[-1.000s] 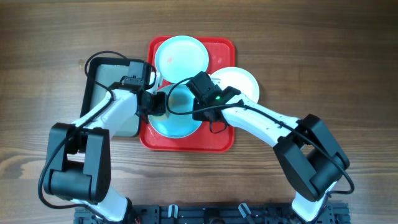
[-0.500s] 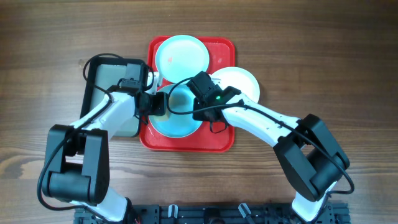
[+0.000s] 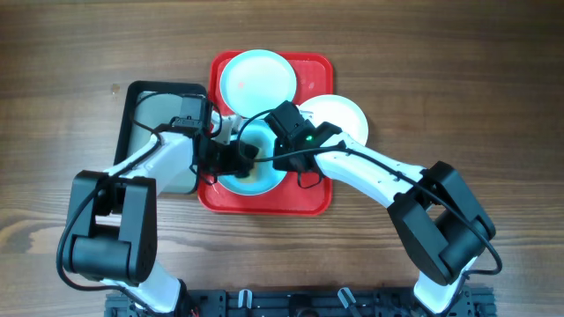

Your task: Clean dirty plates on tray and stack at the side

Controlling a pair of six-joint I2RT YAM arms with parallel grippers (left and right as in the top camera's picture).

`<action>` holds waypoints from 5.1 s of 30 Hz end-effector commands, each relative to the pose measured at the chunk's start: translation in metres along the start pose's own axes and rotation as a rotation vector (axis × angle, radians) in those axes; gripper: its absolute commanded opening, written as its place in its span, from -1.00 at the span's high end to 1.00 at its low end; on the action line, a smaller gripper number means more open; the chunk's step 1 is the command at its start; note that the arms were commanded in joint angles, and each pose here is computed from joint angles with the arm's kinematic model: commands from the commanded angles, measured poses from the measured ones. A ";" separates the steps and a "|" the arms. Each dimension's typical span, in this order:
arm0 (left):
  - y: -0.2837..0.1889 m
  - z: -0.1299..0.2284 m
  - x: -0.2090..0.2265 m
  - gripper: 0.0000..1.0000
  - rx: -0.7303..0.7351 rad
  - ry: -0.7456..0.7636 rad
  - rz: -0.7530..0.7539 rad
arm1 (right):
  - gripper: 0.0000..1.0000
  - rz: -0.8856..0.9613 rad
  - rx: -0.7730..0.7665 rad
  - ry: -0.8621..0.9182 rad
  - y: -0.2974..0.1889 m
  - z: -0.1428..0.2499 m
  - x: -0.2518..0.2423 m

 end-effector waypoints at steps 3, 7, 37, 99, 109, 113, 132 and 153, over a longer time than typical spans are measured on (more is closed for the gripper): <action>-0.043 -0.023 -0.022 0.92 -0.150 0.051 0.078 | 0.91 -0.054 0.016 -0.008 -0.008 0.001 0.009; -0.074 -0.031 -0.019 0.92 -0.246 0.071 -0.040 | 0.91 -0.054 0.016 -0.008 -0.008 0.001 0.009; -0.037 -0.016 0.024 0.92 -0.111 0.007 -0.379 | 0.91 -0.049 0.020 -0.008 -0.006 0.002 0.009; -0.085 -0.047 -0.013 0.92 -0.345 0.098 -0.183 | 0.91 -0.054 0.020 -0.030 -0.006 0.002 0.009; -0.132 -0.036 0.075 0.92 -0.385 -0.108 -0.680 | 0.91 -0.054 0.021 -0.030 -0.006 0.002 0.009; -0.126 -0.031 0.094 0.92 -0.351 -0.151 -0.692 | 0.91 -0.054 0.021 -0.030 -0.006 0.002 0.009; -0.093 -0.031 0.125 -0.43 -0.279 -0.160 -0.706 | 0.89 -0.054 0.021 -0.031 -0.006 0.002 0.009; -0.069 -0.025 0.142 0.58 -0.246 -0.172 -0.712 | 0.89 -0.054 0.021 -0.031 -0.006 0.002 0.009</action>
Point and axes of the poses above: each gripper's point midway between its finger pads, its own y axis out along the fingers, its own x axis along the line the jaws close on, z = x × y, the point moved 6 cm from there along -y, back along the fingers, and after that the axes turned 12 degrees about y, right-handed, at the moved point
